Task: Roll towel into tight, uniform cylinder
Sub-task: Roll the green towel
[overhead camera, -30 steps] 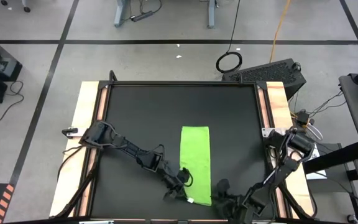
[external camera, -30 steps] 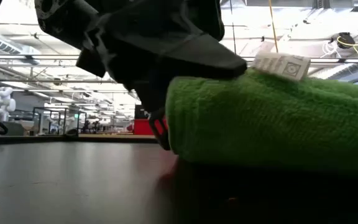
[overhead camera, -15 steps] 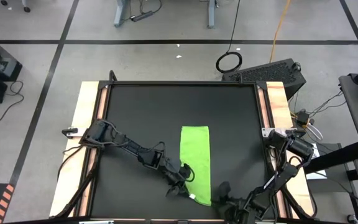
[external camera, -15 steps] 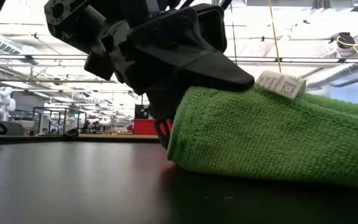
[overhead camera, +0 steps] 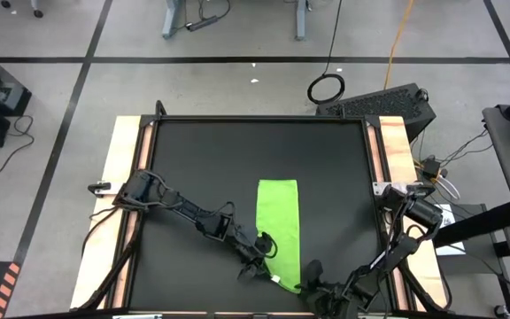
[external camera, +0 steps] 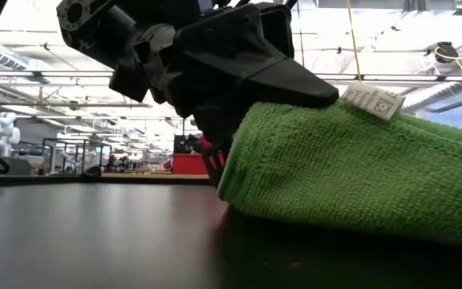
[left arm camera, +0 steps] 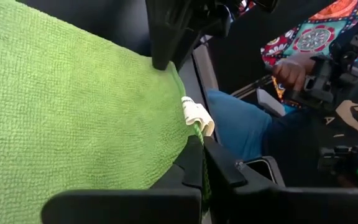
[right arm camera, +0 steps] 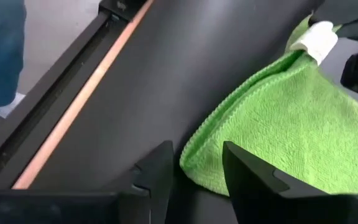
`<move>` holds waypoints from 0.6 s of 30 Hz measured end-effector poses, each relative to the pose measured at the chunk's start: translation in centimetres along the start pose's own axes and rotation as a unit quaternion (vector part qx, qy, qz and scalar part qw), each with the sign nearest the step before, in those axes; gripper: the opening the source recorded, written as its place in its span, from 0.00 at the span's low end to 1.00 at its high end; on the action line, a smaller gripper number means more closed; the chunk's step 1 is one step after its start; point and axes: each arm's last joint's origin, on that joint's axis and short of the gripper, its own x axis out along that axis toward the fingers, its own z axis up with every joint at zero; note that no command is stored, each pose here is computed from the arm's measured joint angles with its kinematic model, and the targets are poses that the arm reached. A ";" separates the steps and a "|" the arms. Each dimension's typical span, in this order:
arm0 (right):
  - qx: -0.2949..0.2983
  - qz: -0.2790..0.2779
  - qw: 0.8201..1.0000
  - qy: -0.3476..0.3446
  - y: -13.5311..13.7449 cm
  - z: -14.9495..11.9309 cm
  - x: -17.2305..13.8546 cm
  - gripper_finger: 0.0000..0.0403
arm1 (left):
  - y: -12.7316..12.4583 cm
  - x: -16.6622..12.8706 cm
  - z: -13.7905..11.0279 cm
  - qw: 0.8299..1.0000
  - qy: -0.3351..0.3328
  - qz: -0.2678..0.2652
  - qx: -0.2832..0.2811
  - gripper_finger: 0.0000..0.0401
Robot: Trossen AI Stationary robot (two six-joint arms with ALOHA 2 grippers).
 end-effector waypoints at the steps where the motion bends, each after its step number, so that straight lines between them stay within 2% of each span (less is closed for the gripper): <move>1: 0.001 -0.001 1.000 -0.003 0.1 0.0 0.1 0.33 | 0.0 0.0 0.0 1.000 0.000 0.001 0.000 0.00; 6: 0.008 -0.001 1.000 -0.010 0.2 0.1 0.2 0.26 | 0.3 -0.1 -0.3 1.000 0.002 0.008 -0.003 0.00; 13: 0.050 -0.006 0.999 0.009 -0.1 -0.3 0.5 0.04 | 0.2 -0.1 -0.3 1.000 -0.004 0.006 0.000 0.00; 18: 0.101 -0.011 0.995 0.017 -0.6 -0.3 0.9 0.03 | -0.1 0.1 -0.7 1.000 0.005 0.006 0.003 0.00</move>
